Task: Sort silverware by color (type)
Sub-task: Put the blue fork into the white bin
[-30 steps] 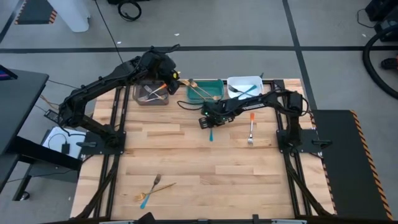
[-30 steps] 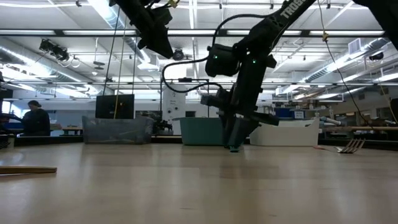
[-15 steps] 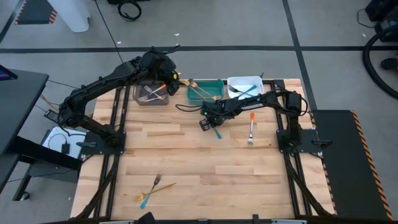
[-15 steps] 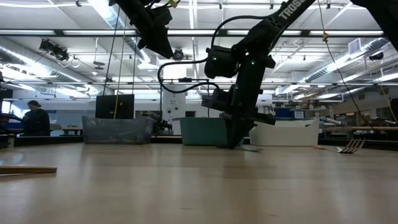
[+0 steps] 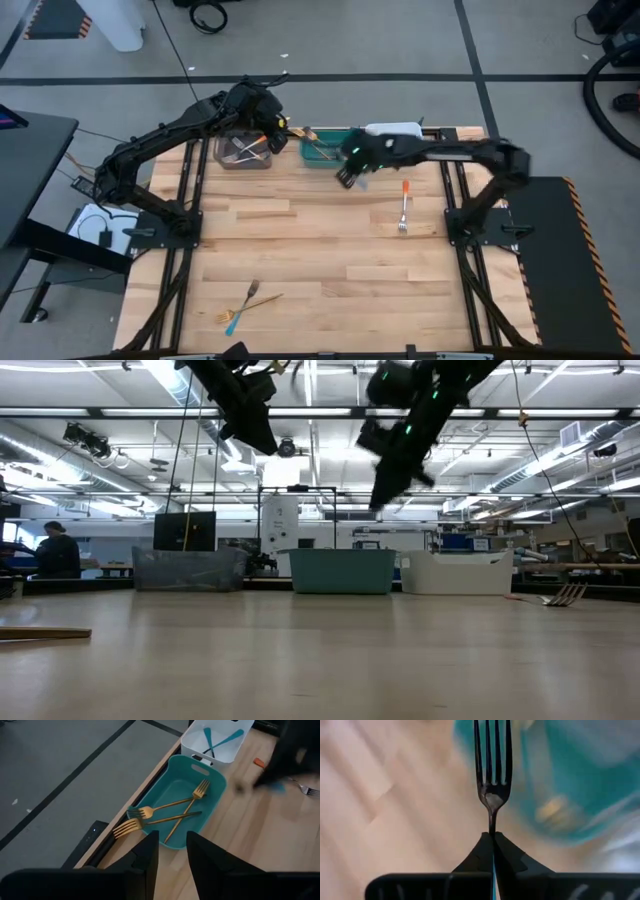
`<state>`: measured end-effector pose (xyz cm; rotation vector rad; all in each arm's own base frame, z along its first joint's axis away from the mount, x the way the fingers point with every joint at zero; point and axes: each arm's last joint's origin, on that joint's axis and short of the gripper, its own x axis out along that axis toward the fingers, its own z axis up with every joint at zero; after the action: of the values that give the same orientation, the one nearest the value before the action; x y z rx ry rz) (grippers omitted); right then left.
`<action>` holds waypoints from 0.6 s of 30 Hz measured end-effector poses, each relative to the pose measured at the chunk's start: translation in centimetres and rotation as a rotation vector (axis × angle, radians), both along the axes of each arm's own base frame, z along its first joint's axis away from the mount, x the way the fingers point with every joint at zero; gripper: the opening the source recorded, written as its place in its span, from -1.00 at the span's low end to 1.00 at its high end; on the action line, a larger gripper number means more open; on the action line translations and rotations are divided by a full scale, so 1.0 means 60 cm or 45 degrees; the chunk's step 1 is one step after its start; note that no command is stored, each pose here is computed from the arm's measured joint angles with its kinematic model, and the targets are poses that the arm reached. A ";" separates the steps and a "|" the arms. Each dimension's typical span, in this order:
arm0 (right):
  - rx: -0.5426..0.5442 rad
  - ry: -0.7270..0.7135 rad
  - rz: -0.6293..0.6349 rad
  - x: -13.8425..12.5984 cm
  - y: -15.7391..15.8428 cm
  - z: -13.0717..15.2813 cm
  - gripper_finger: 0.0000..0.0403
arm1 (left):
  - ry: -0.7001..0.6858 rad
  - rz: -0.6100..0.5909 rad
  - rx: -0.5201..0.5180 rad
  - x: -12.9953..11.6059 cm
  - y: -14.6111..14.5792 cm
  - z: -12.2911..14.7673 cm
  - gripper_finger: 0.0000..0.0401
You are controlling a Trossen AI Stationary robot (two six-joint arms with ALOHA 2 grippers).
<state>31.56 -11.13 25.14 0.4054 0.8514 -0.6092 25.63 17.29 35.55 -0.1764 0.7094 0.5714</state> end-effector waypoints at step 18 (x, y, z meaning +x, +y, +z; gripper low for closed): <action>-0.226 0.489 0.047 -0.187 -0.224 0.001 -0.87 | -0.011 -0.007 -0.018 0.006 -0.009 0.000 -0.45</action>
<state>20.34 -24.56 25.21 0.1106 1.1570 -0.7346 25.97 16.78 35.54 -0.1899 0.7052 0.5603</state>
